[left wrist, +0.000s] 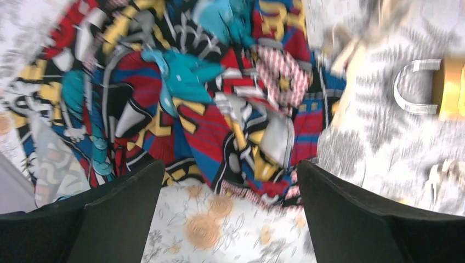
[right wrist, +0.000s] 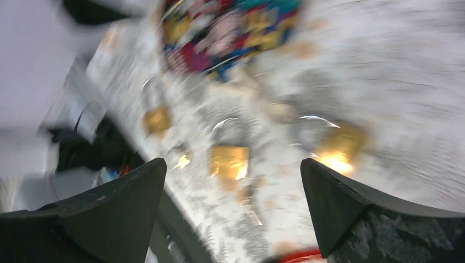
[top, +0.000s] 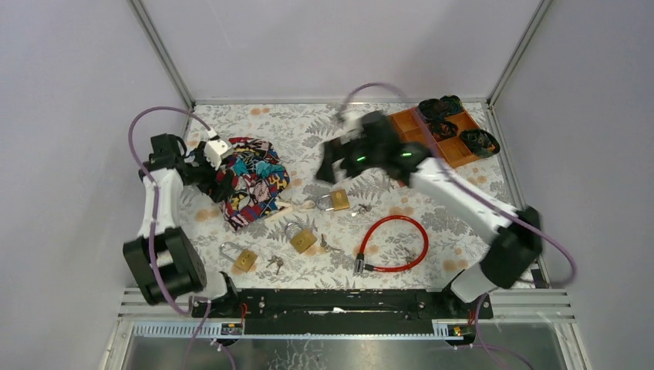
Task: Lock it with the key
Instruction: Reset both arms
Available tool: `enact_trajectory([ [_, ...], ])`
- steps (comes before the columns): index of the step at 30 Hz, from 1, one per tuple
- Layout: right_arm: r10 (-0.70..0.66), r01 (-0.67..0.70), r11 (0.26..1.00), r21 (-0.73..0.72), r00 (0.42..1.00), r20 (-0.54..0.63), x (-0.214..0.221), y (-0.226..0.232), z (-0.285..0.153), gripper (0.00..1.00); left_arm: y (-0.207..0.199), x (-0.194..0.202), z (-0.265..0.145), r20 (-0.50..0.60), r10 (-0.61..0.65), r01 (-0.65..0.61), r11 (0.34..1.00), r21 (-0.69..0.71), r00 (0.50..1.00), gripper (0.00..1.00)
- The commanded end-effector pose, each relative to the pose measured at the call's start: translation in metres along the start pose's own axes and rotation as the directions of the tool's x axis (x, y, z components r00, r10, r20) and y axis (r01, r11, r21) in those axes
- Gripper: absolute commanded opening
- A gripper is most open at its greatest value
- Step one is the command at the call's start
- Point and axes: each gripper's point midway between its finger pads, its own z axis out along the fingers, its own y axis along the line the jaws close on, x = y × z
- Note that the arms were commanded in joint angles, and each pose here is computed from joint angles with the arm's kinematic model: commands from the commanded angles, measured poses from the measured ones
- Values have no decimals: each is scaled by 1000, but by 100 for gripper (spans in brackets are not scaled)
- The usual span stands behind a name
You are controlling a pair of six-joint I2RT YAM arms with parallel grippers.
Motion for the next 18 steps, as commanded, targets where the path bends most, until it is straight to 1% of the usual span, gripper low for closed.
enact_trajectory([
  [1,134,-228,931,286,940,313,-19,-120,-103,100,-8,-69,1,286,-95,131,985,-112,954,99],
  [3,187,-373,821,432,891,414,1,-184,-157,100,-14,-79,8,306,-143,191,972,-135,941,99],
  [4,186,-414,757,505,878,441,14,-208,-179,100,-16,-81,11,325,-232,283,952,-117,917,99],
  [5,168,-438,685,582,872,459,26,-227,-200,100,-14,-84,12,355,-287,347,931,-116,890,99],
  [7,113,-455,535,712,874,473,45,-253,-230,100,-15,-82,17,389,-362,431,896,-105,847,99],
  [9,79,-495,417,763,855,512,57,-265,-249,100,-21,-75,24,393,-393,469,876,-115,831,99],
  [10,63,-532,367,763,833,550,61,-268,-258,100,-24,-71,27,387,-402,479,869,-124,830,99],
  [13,33,-603,300,739,781,624,78,-269,-269,100,-40,-59,37,356,-412,487,860,-153,839,99],
  [15,14,-634,296,714,751,660,85,-269,-269,99,-51,-55,42,354,-413,487,860,-151,839,99],
  [16,12,-642,288,710,744,668,89,-270,-270,99,-56,-53,43,356,-417,490,860,-145,836,99],
  [18,15,-641,267,719,749,662,97,-272,-270,100,-59,-53,44,369,-429,505,852,-138,824,99],
])
